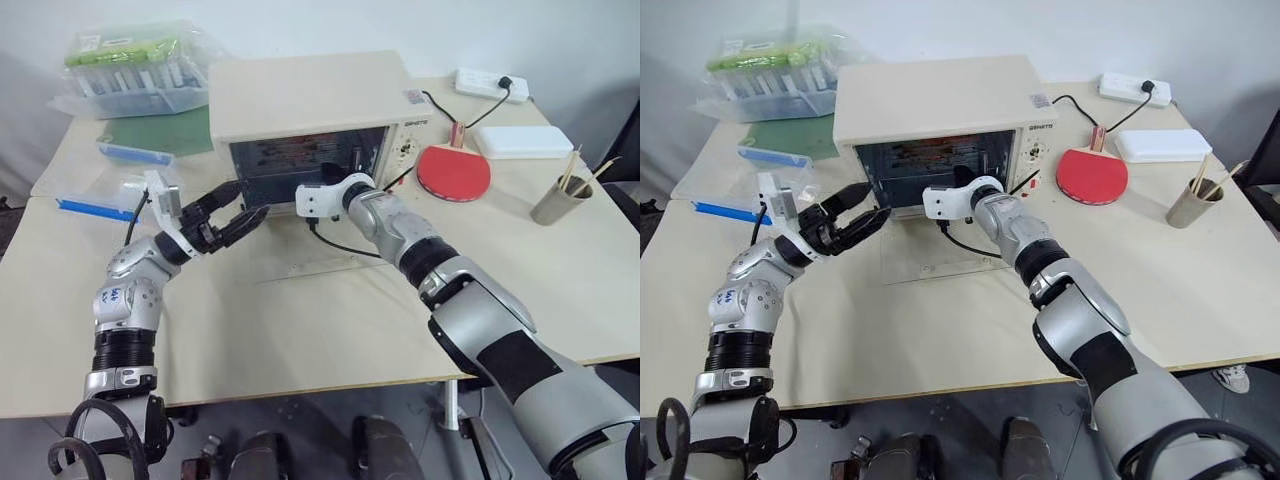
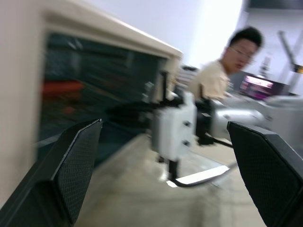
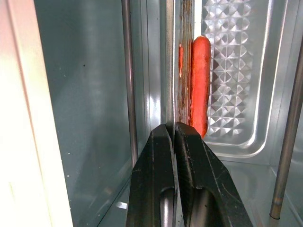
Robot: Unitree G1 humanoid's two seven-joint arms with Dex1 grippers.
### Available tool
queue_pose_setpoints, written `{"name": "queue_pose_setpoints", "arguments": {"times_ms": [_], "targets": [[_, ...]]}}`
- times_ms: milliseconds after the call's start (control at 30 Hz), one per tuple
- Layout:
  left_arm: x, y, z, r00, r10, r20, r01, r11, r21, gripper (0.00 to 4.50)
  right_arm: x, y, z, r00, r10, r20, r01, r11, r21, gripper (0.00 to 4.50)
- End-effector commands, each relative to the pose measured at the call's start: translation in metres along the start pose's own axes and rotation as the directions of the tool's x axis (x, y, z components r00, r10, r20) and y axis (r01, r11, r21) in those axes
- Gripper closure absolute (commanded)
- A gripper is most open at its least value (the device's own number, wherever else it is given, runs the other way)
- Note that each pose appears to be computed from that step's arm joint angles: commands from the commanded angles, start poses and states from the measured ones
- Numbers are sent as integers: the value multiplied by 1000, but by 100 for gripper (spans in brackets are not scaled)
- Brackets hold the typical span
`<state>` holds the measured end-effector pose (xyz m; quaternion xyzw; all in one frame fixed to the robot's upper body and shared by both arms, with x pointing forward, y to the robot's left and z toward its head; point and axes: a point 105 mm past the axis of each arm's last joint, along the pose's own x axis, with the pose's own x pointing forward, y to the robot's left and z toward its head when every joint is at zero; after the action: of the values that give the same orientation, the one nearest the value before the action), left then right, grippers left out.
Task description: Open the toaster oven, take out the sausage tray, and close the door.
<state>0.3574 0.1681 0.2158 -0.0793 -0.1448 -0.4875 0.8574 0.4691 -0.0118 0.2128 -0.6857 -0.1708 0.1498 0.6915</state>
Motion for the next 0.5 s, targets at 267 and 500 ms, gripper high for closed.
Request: {"name": "queue_pose_setpoints", "arguments": {"times_ms": [267,500], "targets": [[16,29,26,989,85,119,-97,990,104,0,4,-34,14,993,-112,40,112,994,3,449],[16,45,30,985,125,117,-139,983,118,0,4,-33,13,993,-108,40,108,994,5,449]]}}
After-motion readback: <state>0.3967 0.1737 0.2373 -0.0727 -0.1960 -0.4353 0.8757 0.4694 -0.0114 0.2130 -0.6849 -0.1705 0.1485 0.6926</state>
